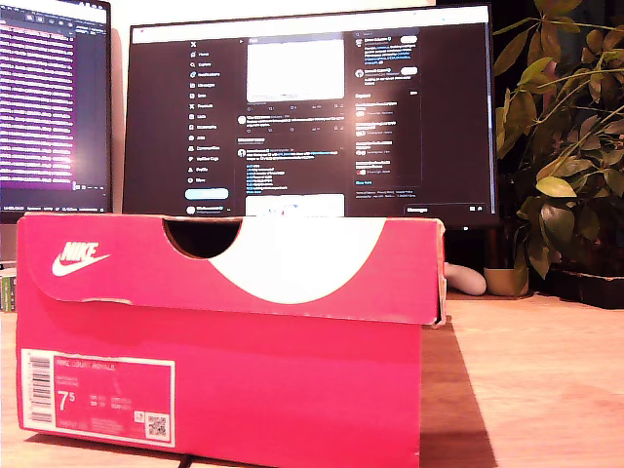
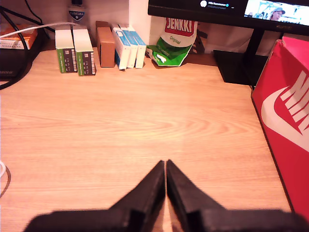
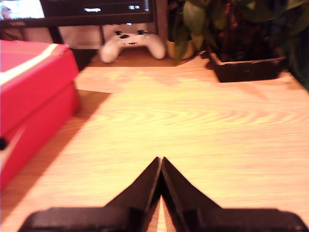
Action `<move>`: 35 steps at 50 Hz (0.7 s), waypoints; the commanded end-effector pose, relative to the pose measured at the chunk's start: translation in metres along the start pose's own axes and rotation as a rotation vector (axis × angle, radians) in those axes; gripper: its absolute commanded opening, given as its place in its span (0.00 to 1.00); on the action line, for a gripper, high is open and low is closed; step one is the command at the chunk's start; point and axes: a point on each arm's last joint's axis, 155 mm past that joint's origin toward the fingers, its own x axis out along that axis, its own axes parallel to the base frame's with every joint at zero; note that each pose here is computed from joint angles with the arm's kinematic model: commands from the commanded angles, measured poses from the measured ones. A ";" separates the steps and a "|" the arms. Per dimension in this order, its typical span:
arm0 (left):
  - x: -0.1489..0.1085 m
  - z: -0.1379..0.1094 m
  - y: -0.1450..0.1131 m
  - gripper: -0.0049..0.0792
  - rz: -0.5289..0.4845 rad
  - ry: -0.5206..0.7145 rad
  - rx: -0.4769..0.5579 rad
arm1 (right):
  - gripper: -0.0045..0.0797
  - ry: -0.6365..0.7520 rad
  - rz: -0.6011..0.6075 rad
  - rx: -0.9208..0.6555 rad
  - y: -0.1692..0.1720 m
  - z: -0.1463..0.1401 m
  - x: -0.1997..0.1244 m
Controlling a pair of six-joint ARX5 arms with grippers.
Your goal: Close the red shoebox by pushing the lid with your left arm and holding the box in place with your right arm
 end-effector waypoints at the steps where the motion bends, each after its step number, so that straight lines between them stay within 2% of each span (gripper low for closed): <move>1: 0.004 -0.018 0.003 0.04 0.002 0.036 -0.009 | 0.04 0.008 0.019 -0.033 0.002 -0.005 0.002; 10: 0.004 -0.018 0.003 0.04 0.002 0.036 -0.009 | 0.04 0.006 -0.003 -0.057 -0.007 -0.004 0.002; 28: 0.004 -0.018 0.003 0.04 0.002 0.036 -0.009 | 0.04 -0.040 0.049 0.000 0.000 0.002 0.004; 35: 0.004 -0.018 0.003 0.04 0.002 0.036 -0.009 | 0.04 -0.042 0.003 0.015 -0.008 0.003 0.005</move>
